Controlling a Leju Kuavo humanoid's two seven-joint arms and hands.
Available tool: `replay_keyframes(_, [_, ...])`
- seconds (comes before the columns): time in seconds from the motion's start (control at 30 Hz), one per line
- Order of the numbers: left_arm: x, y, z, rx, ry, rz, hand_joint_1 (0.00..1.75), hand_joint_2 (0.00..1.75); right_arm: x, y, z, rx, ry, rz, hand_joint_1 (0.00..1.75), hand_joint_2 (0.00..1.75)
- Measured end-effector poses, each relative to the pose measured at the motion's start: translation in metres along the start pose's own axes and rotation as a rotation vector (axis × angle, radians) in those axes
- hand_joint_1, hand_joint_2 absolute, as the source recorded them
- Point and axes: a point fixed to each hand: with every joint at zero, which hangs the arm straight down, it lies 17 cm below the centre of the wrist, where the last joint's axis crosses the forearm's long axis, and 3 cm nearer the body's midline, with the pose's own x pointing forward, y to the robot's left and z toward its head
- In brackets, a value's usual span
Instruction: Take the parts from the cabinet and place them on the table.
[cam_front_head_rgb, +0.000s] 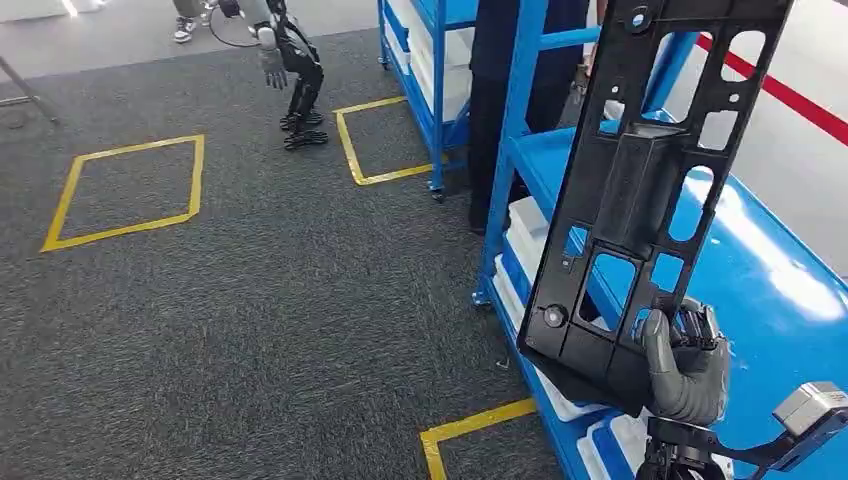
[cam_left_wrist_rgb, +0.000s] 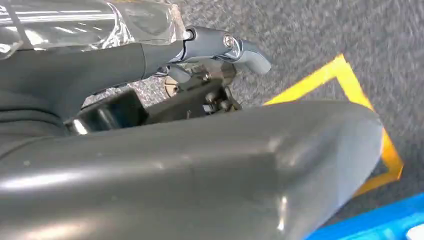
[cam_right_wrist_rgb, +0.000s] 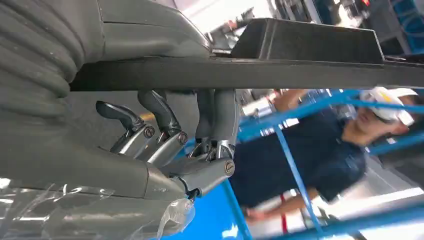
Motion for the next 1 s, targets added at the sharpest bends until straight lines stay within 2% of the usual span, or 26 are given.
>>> replay_keyframes(0.33, [-0.008, 0.003, 0.003, 0.003, 0.014, 0.006, 0.0, 0.0, 0.006, 0.002, -0.006, -0.002, -0.016, -0.009, 1.75, 1.75])
replay_keyframes(0.73, [0.004, 0.007, -0.002, 0.006, 0.004, 0.0, 0.0, 0.0, 0.006, -0.005, -0.003, -0.022, -0.017, -0.014, 1.75, 1.75])
replay_keyframes(1.0, [-0.001, 0.009, 0.0, 0.006, 0.018, 0.002, 0.0, 0.0, 0.004, -0.012, 0.001, -0.036, -0.006, -0.004, 1.75, 1.75])
